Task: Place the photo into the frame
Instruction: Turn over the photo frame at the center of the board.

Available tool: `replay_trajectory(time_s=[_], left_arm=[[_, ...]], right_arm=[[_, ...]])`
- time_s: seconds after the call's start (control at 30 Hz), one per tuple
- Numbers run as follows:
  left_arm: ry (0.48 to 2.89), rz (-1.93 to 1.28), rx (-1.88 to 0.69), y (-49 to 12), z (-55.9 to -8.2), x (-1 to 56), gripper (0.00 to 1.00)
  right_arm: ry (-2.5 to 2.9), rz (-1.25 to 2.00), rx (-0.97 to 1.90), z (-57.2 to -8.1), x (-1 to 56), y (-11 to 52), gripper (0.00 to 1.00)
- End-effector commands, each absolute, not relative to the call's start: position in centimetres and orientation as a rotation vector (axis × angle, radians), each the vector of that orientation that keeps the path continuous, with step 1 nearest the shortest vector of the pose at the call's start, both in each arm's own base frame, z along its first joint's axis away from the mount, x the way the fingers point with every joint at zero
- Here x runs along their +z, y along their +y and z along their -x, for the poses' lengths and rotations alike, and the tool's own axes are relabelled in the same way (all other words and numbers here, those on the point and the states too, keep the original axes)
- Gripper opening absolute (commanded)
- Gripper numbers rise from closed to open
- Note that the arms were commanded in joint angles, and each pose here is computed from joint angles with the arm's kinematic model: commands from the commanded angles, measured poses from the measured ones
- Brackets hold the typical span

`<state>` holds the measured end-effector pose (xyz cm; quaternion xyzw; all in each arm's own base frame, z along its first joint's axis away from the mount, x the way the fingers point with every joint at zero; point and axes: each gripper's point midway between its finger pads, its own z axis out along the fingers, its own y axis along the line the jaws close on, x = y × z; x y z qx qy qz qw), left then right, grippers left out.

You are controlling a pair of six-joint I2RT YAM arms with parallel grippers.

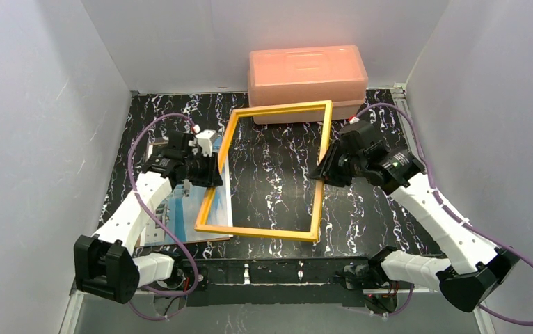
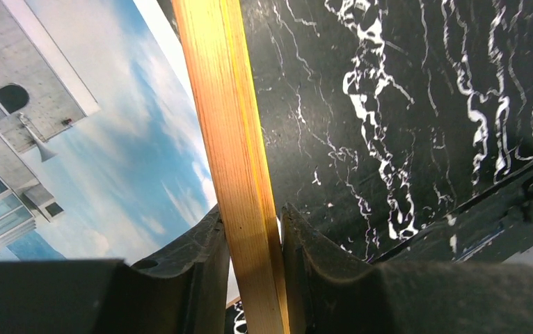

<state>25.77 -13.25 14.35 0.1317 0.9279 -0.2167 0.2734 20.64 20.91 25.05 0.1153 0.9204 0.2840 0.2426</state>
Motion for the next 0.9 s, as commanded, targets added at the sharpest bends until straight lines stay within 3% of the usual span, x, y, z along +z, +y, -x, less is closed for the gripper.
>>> replay_trajectory(time_s=[0.0, 0.4, 0.87], left_arm=[[2.524, -0.628, -0.577, -14.7, -22.9, 13.4, 0.00], [2.623, -0.872, -0.454, -16.4, -22.2, 9.6, 0.00], [2.689, -0.960, -0.436, -19.7, -22.8, 5.5, 0.00]], right_arm=[[2.552, -0.203, 0.306, -21.4, 20.4, 15.0, 0.15], [2.606, -0.170, -0.020, -21.9, 13.1, 11.6, 0.12], [2.530, -0.200, -0.325, -27.3, 9.0, 8.8, 0.10]])
